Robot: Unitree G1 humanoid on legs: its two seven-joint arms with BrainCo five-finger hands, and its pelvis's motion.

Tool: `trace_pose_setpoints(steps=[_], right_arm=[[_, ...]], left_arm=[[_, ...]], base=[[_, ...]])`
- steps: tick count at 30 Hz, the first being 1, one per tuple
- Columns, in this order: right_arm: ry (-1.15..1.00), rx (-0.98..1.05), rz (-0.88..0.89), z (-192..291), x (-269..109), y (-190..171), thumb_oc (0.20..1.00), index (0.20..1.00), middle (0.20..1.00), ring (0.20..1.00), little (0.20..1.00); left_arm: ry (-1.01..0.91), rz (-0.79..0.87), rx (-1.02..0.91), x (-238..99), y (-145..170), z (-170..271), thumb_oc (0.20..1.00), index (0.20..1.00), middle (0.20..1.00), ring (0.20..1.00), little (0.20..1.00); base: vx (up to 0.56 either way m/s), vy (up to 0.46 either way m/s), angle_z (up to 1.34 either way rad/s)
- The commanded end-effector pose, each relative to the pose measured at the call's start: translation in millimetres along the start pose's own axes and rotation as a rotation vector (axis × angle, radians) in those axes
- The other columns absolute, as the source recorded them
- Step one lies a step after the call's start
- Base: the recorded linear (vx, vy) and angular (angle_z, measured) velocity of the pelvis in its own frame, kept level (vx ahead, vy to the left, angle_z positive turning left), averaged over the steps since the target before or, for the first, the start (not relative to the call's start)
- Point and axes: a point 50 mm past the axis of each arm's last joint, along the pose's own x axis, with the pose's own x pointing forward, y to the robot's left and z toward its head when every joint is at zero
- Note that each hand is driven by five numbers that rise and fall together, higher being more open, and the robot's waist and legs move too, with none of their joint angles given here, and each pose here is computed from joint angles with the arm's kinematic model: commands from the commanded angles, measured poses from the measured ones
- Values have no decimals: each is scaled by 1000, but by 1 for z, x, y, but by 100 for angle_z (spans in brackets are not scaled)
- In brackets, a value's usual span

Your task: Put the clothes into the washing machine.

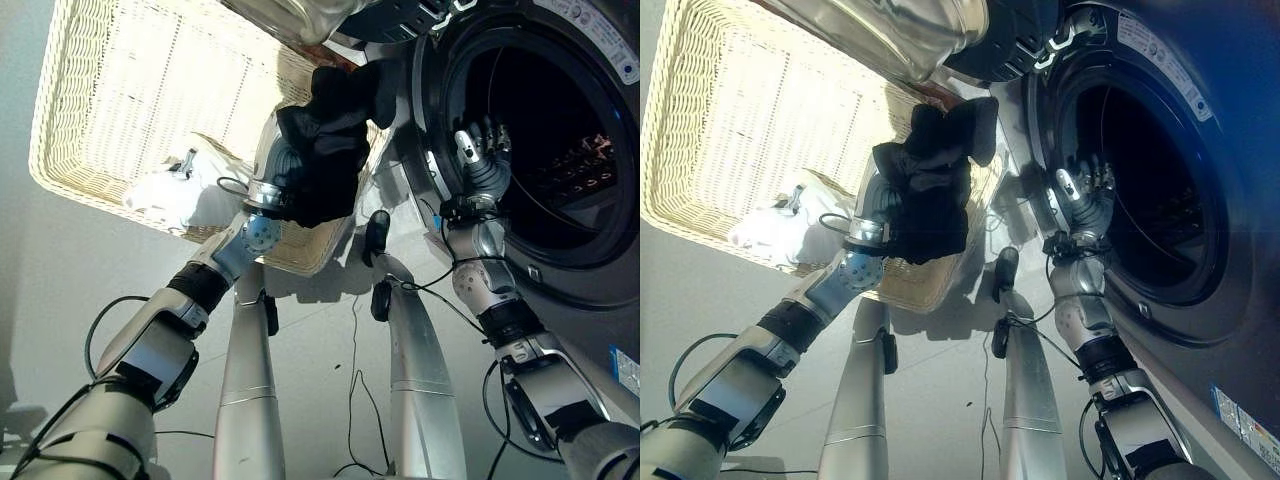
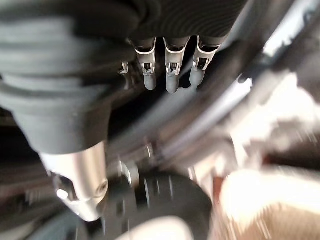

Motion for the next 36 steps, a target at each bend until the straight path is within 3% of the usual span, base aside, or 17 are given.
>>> trace_pose_setpoints(steps=[1,12,27,36], right_arm=[[8,99,221,13,-10,12,1000,1000,1000,1000,1000],[183,230,611,5,-27,55,1000,1000,1000,1000,1000],[307,327,904,9,-37,90,1000,1000,1000,1000,1000],[374,371,1016,7,-42,98,1000,1000,1000,1000,1000]], left_arm=[[-286,0,-86,17,0,47,200,200,200,200,200],[-524,-70,39,26,-5,84,200,200,200,200,200],[-600,0,268,39,0,84,200,200,200,200,200],[-608,60,293,43,6,82,200,200,200,200,200]], base=[[0,0,0],[-1,-4,1],[0,0,0],[0,0,0]])
